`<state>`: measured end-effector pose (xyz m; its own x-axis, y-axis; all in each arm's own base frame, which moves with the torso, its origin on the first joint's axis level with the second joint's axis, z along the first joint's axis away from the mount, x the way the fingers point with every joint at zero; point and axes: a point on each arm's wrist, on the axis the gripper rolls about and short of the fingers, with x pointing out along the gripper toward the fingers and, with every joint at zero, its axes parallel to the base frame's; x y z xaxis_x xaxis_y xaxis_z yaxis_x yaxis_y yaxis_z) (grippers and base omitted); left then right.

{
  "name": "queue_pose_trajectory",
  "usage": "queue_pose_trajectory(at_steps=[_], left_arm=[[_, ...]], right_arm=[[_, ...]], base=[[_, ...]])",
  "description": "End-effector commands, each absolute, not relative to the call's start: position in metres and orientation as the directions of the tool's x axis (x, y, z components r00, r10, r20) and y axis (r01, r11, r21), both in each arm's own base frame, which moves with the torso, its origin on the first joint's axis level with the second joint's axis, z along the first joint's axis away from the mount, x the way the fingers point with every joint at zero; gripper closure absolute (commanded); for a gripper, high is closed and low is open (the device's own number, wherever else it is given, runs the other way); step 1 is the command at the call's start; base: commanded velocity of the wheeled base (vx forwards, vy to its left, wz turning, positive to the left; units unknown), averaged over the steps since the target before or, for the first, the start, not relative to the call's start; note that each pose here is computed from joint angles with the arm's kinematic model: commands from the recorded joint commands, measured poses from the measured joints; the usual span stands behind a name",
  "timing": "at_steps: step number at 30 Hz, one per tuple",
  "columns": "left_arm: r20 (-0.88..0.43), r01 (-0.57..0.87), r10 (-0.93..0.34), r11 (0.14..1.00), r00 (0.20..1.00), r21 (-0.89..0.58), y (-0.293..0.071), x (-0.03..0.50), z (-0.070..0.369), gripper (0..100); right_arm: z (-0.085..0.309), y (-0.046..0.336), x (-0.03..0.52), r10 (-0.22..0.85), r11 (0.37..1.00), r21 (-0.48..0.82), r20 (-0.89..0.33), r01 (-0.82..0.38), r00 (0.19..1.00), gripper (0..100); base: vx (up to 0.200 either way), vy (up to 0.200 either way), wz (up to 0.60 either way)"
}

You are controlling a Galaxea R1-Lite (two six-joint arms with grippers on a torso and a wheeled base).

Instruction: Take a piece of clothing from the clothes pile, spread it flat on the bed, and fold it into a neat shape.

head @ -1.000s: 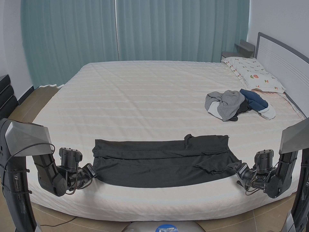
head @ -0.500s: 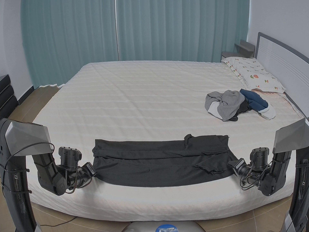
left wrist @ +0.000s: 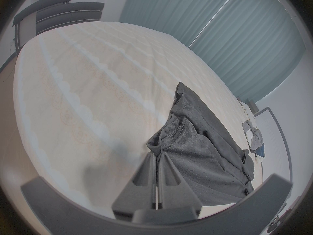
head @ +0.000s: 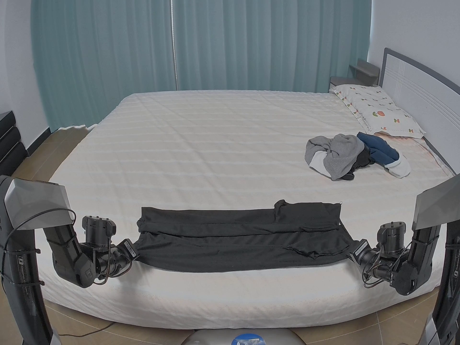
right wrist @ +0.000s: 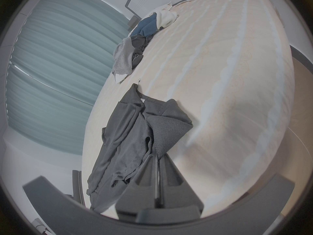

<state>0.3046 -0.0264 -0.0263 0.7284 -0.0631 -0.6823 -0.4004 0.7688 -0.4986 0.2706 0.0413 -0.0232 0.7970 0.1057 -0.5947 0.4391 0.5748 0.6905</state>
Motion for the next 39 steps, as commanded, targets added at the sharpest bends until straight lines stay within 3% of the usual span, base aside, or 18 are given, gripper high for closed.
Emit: queue_pose_trajectory(at_steps=[1,10,11,18,24,29,33,39], left_arm=[[-0.687,-0.398,-0.060,0.778,0.724,-0.487,-0.025,0.302,-0.026,100],[-0.718,-0.385,-0.067,0.808,0.693,-0.447,-0.027,0.291,-0.031,100],[-0.721,-0.382,-0.070,0.810,0.689,-0.445,-0.028,0.289,-0.030,0],[-0.703,-0.370,-0.071,0.809,0.708,-0.455,-0.026,0.286,-0.019,0],[-0.674,-0.360,-0.072,0.801,0.735,-0.478,-0.022,0.286,-0.008,0],[-0.637,-0.328,-0.131,0.769,0.760,-0.549,-0.020,0.286,0.005,0],[-0.625,-0.343,-0.162,0.719,0.763,-0.604,-0.020,0.289,0.007,0],[-0.619,-0.334,-0.206,0.692,0.758,-0.639,-0.016,0.291,0.006,0]], right_arm=[[-0.018,0.046,0.258,0.121,0.590,0.680,-0.608,0.435,0.785,100],[-0.025,0.042,0.255,0.118,0.607,0.653,-0.638,0.453,0.761,100],[-0.025,0.042,0.253,0.118,0.622,0.641,-0.644,0.449,0.756,0],[0.018,0.042,0.247,0.127,0.638,0.689,-0.535,0.344,0.835,0],[0.050,0.051,0.238,0.190,0.633,0.723,-0.493,0.278,0.849,0],[0.039,0.069,0.253,0.308,0.496,0.805,-0.513,0.325,0.801,0],[0.012,0.067,0.266,0.283,0.525,0.766,-0.568,0.371,0.773,0],[0.006,0.051,0.280,0.291,0.594,0.741,-0.560,0.313,0.776,0]], base=[[0.000,0.000,0.00],[0.000,0.000,0.00],[0.000,0.000,0.00],[0.000,0.000,0.00],[0.000,0.000,0.00],[0.000,0.000,0.00],[0.000,0.000,0.00],[0.000,0.000,0.00]])
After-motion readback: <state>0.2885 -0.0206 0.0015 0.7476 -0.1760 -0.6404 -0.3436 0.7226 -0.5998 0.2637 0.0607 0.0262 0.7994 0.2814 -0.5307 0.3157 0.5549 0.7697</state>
